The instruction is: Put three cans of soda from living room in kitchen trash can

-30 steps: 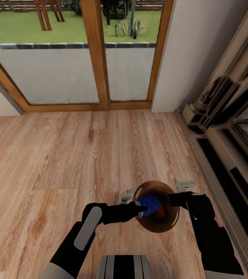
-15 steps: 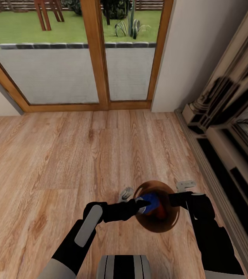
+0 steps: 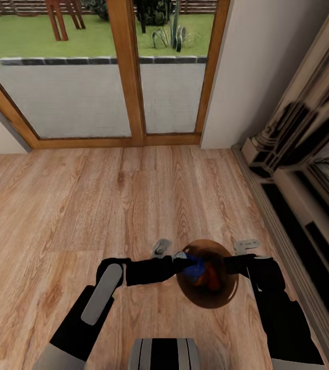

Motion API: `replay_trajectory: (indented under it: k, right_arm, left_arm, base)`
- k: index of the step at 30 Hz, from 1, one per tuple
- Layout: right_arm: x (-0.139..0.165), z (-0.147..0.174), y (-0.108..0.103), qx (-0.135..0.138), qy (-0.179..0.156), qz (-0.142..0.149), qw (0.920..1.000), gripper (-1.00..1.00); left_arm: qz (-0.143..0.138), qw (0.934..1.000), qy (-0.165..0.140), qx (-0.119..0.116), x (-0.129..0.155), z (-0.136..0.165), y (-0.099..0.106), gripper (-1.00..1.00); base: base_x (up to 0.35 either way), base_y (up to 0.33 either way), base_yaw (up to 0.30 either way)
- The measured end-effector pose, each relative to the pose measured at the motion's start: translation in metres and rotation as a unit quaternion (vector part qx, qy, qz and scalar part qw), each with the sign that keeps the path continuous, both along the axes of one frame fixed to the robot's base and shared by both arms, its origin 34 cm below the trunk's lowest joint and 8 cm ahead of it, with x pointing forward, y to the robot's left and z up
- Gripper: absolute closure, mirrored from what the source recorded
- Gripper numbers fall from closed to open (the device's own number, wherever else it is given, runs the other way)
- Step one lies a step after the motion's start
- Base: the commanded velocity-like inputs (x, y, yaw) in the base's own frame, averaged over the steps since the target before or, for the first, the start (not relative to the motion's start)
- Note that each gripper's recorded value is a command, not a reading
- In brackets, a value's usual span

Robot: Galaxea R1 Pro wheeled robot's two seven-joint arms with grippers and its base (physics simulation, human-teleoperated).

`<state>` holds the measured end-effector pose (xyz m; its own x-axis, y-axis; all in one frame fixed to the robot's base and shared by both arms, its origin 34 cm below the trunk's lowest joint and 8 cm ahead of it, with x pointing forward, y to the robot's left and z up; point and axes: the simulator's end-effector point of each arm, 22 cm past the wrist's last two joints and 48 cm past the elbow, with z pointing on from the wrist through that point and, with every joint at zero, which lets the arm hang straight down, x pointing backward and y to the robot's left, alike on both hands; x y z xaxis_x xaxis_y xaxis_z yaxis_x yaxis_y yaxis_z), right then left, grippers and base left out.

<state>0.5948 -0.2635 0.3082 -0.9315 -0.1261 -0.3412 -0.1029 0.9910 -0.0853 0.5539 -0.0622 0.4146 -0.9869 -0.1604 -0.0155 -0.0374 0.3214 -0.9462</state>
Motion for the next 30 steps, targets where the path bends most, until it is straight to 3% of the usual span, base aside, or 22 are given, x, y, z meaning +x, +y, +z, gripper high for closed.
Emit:
replay_trajectory:
  k: [2,3,7,9,12,16,17,20,23,24,28,30]
  right_arm:
    - [0.0,0.0,0.0,0.0,0.0,0.0,1.0,1.0]
    - [0.0,0.0,0.0,0.001,0.0,0.0,1.0,1.0]
    - [0.0,0.0,0.001,0.002,0.0,0.0,1.0,1.0]
    - [0.0,0.0,0.001,0.002,0.0,0.0,1.0,1.0]
    - [0.0,0.0,0.0,0.001,0.0,0.0,1.0,1.0]
    - [0.0,0.0,0.0,0.001,0.0,0.0,1.0,1.0]
    - [0.0,0.0,0.001,0.002,0.001,0.003,1.0,1.0]
    - [-0.002,-0.001,0.014,0.031,0.005,0.02,0.9993,1.0]
    - [-0.005,0.001,0.038,0.091,0.01,0.025,0.9955,1.0]
    - [-0.004,0.002,0.041,0.099,0.009,0.026,0.9947,1.0]
    - [-0.003,0.001,0.03,0.072,0.008,0.033,0.9968,1.0]
    - [-0.003,0.001,0.03,0.071,0.008,0.033,0.9969,1.0]
  left_arm:
    - [-0.006,0.9987,-0.044,0.024,0.008,0.006,0.047,-1.0]
    - [-0.012,0.998,-0.06,0.017,0.009,0.013,0.076,-1.0]
    - [-0.026,0.9954,-0.082,-0.042,0.005,0.043,0.114,-1.0]
    - [-0.026,0.9933,-0.095,-0.06,0.006,0.053,0.129,-1.0]
    - [-0.023,0.9917,-0.115,-0.052,0.01,0.055,0.156,-1.0]
    - [-0.007,0.9842,-0.175,-0.025,0.024,0.06,0.209,-1.0]
    - [0.0,0.9802,-0.198,-0.006,0.03,0.055,0.221,-1.0]
    - [0.004,0.975,-0.219,0.036,0.031,0.022,0.232,-1.0]
    - [-0.006,0.9766,-0.212,0.036,0.021,0.006,0.217,-1.0]
    - [-0.007,0.9767,-0.211,0.036,0.02,0.004,0.215,-1.0]
    - [-0.005,0.9781,-0.204,0.04,0.018,-0.004,0.214,-1.0]
    - [-0.004,0.9786,-0.201,0.041,0.017,-0.006,0.215,-1.0]
  base:
    - [0.0,0.0,0.0]
    - [0.0,0.0,0.0]
    - [0.0,0.0,0.0]
    - [0.0,0.0,0.0]
    - [0.0,0.0,0.0]
    - [0.0,0.0,0.0]
    - [0.0,0.0,0.0]
    - [0.0,0.0,0.0]
    - [0.0,0.0,0.0]
    - [0.0,0.0,0.0]
    - [0.0,0.0,0.0]
    - [0.0,0.0,0.0]
